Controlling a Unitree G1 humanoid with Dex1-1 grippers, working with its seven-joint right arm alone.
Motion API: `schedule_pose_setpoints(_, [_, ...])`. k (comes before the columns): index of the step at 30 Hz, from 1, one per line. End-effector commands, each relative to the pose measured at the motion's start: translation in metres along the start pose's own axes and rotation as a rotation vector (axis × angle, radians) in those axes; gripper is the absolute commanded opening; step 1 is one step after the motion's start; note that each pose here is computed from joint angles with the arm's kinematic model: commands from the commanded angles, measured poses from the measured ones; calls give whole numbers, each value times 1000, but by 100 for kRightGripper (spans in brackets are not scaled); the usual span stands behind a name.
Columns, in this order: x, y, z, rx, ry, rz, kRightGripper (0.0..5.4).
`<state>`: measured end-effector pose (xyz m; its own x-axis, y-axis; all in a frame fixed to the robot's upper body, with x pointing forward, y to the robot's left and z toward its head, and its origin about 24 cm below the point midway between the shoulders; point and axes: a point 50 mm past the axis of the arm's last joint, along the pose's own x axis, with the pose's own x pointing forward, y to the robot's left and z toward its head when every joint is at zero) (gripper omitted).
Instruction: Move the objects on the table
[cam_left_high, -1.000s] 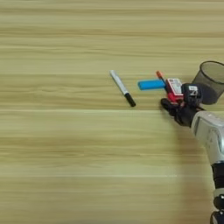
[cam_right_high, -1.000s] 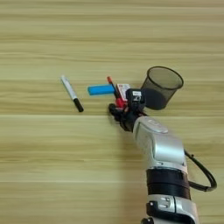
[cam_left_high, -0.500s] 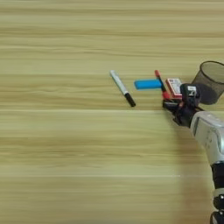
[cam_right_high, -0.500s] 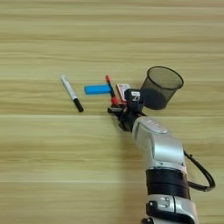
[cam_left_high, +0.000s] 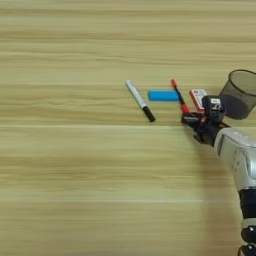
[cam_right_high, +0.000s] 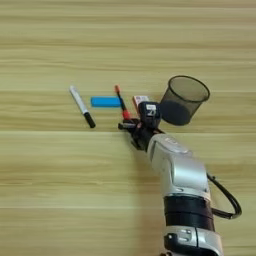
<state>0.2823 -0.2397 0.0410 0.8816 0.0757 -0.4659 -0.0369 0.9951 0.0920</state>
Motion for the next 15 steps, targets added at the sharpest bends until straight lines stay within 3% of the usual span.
schedule_pose_setpoints(1, [-7,0,42,-58,-165,-11,54])
schedule_pose_setpoints(9, [-12,1,48,-68,-192,-11,54])
schedule_pose_setpoints(15, [-12,15,50,-88,-202,35,54])
